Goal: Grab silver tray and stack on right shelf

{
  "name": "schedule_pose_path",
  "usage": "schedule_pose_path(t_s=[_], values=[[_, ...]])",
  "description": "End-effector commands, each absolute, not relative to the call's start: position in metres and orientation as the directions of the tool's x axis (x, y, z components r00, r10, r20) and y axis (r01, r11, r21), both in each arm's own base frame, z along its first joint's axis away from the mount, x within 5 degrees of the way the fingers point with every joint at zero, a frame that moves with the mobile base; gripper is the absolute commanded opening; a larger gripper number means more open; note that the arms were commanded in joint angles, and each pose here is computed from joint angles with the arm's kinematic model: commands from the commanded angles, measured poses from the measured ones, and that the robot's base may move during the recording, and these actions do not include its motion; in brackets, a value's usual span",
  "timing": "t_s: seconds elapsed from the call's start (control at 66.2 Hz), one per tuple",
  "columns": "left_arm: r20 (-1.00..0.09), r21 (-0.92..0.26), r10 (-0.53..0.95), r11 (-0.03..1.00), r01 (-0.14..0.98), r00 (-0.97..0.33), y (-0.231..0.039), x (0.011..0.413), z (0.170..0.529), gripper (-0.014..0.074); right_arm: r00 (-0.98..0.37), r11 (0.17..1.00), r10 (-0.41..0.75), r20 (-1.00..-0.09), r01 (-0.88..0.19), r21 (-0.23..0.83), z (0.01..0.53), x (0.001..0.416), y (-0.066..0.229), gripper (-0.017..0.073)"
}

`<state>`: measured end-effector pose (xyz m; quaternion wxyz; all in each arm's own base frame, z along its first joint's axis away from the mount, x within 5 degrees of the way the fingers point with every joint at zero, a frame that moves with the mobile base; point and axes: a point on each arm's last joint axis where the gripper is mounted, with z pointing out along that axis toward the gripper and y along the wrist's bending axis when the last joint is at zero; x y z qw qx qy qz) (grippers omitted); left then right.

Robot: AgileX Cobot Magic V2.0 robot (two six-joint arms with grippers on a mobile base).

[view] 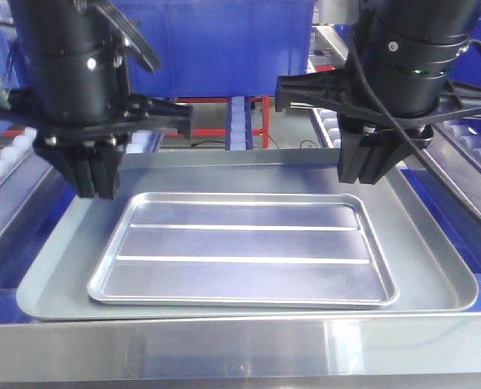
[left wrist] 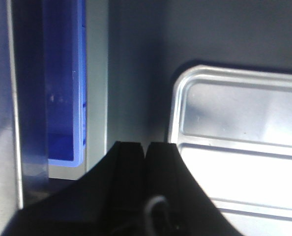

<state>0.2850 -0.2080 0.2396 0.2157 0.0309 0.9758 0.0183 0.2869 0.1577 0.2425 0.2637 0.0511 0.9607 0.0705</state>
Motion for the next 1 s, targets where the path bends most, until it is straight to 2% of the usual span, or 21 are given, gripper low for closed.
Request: schedule_pose_path(t_s=[0.0, 0.196, 0.423, 0.559, 0.649, 0.876, 0.982], values=[[-0.482, 0.036, 0.077, 0.997, 0.068, -0.873, -0.206, 0.285, 0.267, -0.0091, -0.804, 0.977, 0.146, -0.577, 0.026, 0.211, 0.269, 0.289, 0.158, 0.0057], [-0.519, -0.064, 0.059, 0.992, 0.107, -0.853, -0.212, 0.279, 0.28, -0.0089, -0.772, 0.972, 0.133, -0.622, -0.022, 0.234, 0.291, 0.28, 0.159, 0.0057], [-0.62, -0.165, 0.095, 0.955, 0.247, -0.779, -0.222, 0.241, 0.291, -0.0089, -0.694, 0.947, 0.005, -0.72, -0.229, 0.227, 0.293, 0.245, 0.166, 0.0057], [-0.674, -0.251, 0.064, 0.917, 0.31, -0.736, -0.218, 0.211, 0.288, -0.0089, -0.62, 0.908, -0.018, -0.785, -0.339, 0.246, 0.295, 0.215, 0.16, 0.0057], [-0.717, -0.32, 0.049, 0.863, 0.39, -0.696, -0.208, 0.189, 0.287, -0.0089, -0.569, 0.885, -0.012, -0.822, -0.389, 0.257, 0.299, 0.193, 0.148, 0.0057], [-0.794, -0.419, -0.037, 0.757, 0.501, -0.607, -0.173, 0.15, 0.293, -0.0089, -0.478, 0.87, 0.006, -0.878, -0.43, 0.239, 0.304, 0.153, 0.114, 0.0057], [-0.838, -0.422, -0.069, 0.71, 0.564, -0.541, -0.156, 0.133, 0.299, -0.0089, -0.434, 0.862, 0.035, -0.9, -0.443, 0.247, 0.306, 0.135, 0.099, 0.0057]])
